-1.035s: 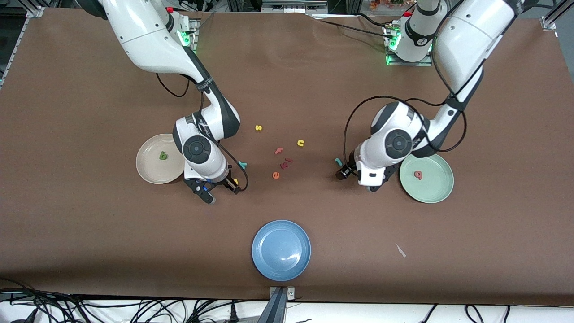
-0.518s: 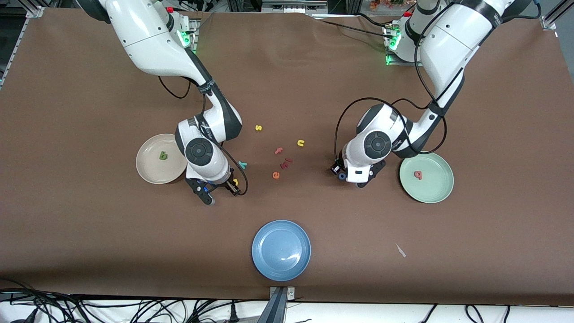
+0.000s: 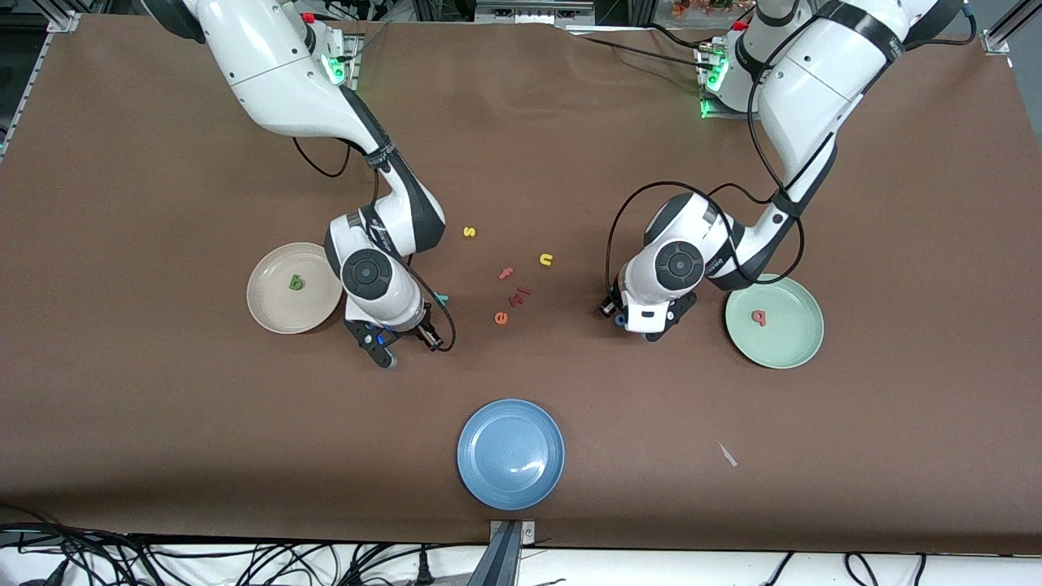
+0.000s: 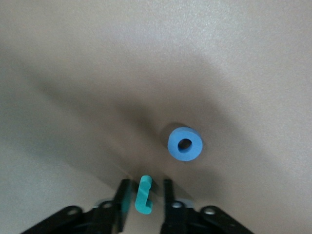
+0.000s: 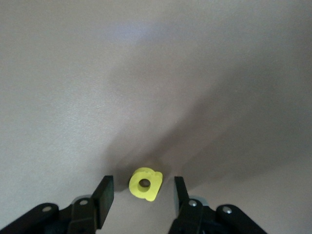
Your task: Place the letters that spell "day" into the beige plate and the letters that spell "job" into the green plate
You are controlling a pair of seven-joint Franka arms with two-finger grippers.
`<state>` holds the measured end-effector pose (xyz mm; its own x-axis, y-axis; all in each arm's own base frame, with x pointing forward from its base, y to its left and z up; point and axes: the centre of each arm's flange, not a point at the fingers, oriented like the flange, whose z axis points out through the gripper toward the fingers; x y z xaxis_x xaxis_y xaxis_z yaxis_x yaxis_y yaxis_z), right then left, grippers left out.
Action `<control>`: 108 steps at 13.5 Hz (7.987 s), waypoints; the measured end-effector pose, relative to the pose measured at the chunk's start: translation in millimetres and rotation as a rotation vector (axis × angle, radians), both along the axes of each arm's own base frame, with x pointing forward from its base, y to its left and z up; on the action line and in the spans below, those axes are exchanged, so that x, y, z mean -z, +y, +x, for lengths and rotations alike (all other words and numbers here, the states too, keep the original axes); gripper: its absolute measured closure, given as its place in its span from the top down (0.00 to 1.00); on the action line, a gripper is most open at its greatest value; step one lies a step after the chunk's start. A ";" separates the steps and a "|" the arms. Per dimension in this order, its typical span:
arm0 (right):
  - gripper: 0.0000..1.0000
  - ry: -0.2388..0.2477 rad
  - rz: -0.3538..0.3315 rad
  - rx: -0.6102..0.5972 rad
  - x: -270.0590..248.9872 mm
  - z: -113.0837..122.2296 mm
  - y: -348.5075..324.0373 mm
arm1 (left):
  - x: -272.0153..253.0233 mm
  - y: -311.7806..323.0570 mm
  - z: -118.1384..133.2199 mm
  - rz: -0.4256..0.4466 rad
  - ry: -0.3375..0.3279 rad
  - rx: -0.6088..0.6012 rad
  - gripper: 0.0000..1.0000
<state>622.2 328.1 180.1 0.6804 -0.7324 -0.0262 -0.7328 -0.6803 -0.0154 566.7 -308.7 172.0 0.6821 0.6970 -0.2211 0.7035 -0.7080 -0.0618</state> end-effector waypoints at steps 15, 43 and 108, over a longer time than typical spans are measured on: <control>0.29 0.162 -0.093 -0.274 -58.1 15.7 -76.3 | -56.9 237.7 55.6 0.008 0.077 0.234 0.08; 0.96 0.063 0.037 -0.354 -54.4 -65.4 -13.9 | -1.4 10.3 45.4 -0.031 -0.033 0.135 0.68; 1.00 0.038 0.041 -0.860 -401.4 -12.1 -293.4 | -311.8 280.2 116.0 0.050 -0.229 0.749 1.00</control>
